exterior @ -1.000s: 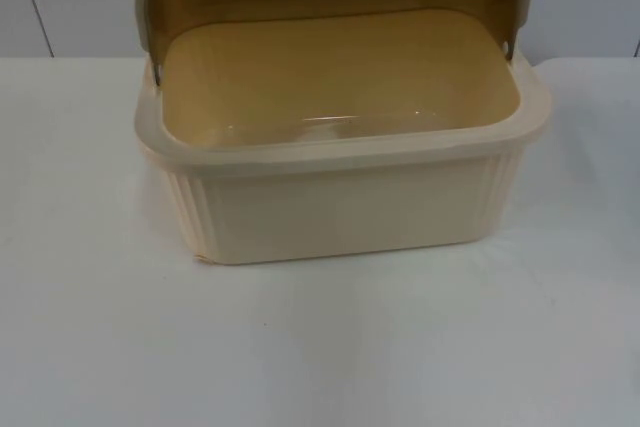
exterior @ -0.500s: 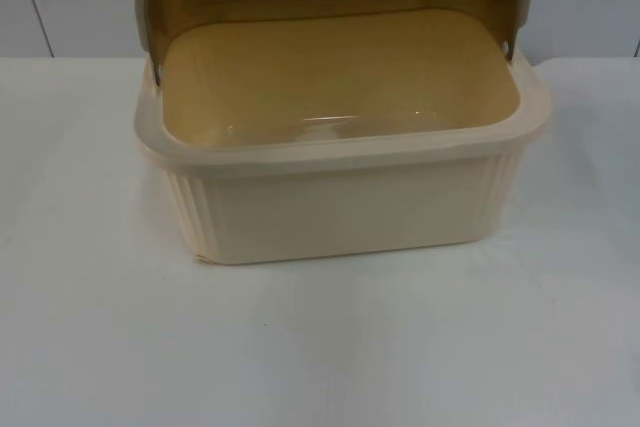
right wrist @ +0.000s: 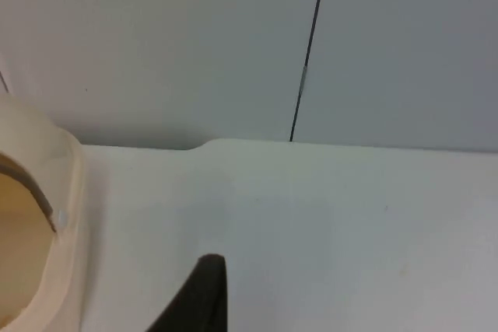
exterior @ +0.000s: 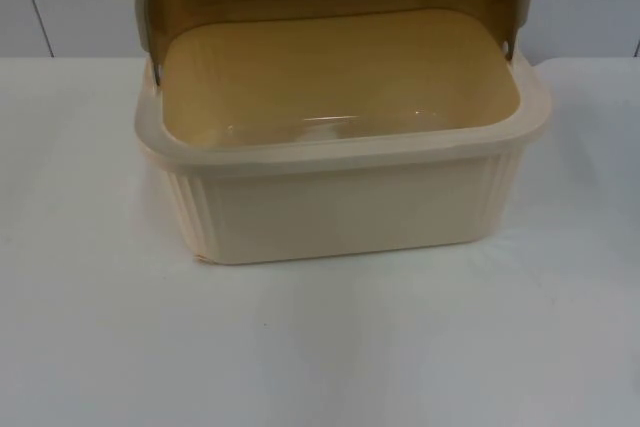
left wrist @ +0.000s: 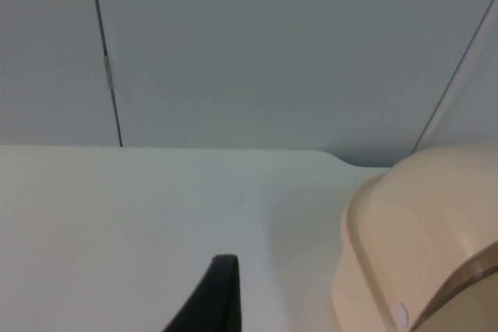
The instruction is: Open the box lid with the left hand, place the block into the box with the right hand, then close the box lid with the left hand.
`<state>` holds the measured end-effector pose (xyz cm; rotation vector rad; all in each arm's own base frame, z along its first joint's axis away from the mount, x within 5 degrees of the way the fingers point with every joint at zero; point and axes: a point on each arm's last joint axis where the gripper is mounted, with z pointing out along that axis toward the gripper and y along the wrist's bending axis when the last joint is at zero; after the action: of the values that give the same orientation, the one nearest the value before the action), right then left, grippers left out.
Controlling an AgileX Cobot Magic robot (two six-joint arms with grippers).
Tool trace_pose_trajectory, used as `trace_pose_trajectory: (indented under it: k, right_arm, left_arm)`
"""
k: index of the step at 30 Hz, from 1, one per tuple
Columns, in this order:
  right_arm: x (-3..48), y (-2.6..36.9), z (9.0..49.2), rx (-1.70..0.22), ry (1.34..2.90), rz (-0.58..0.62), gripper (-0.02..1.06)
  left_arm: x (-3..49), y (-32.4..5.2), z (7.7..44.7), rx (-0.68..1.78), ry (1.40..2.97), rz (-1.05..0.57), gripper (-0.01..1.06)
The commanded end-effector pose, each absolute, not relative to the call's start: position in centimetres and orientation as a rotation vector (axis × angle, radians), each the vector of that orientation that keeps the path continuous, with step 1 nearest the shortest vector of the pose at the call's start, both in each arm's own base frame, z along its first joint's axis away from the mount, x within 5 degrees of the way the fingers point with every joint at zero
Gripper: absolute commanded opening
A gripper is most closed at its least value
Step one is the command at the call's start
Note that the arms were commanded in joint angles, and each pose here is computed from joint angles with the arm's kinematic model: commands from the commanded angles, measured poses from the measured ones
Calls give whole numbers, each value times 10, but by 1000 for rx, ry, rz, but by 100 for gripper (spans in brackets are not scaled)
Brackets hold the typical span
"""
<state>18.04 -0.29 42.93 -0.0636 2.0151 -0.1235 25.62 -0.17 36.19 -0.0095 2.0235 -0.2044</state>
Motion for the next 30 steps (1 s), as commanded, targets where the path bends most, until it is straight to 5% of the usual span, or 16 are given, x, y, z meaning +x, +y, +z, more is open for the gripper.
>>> trace_pose_trajectory:
  k: [1, 7, 21, 30]
  right_arm:
    - [180, -3, 435, -72, 1968, -130, 105]
    - [186, -2, 420, 60, 2099, -35, 105]
    - [201, 3, 280, 226, 2456, 67, 105]
    - [214, 6, 226, 210, 2699, 73, 105]
  left_arm:
    - [255, -3, 364, -27, 2006, -219, 102]
    - [254, -3, 363, -22, 2021, -226, 102]
    - [254, -4, 361, -16, 2036, -233, 102]
    - [251, -7, 358, 0, 2082, -259, 102]
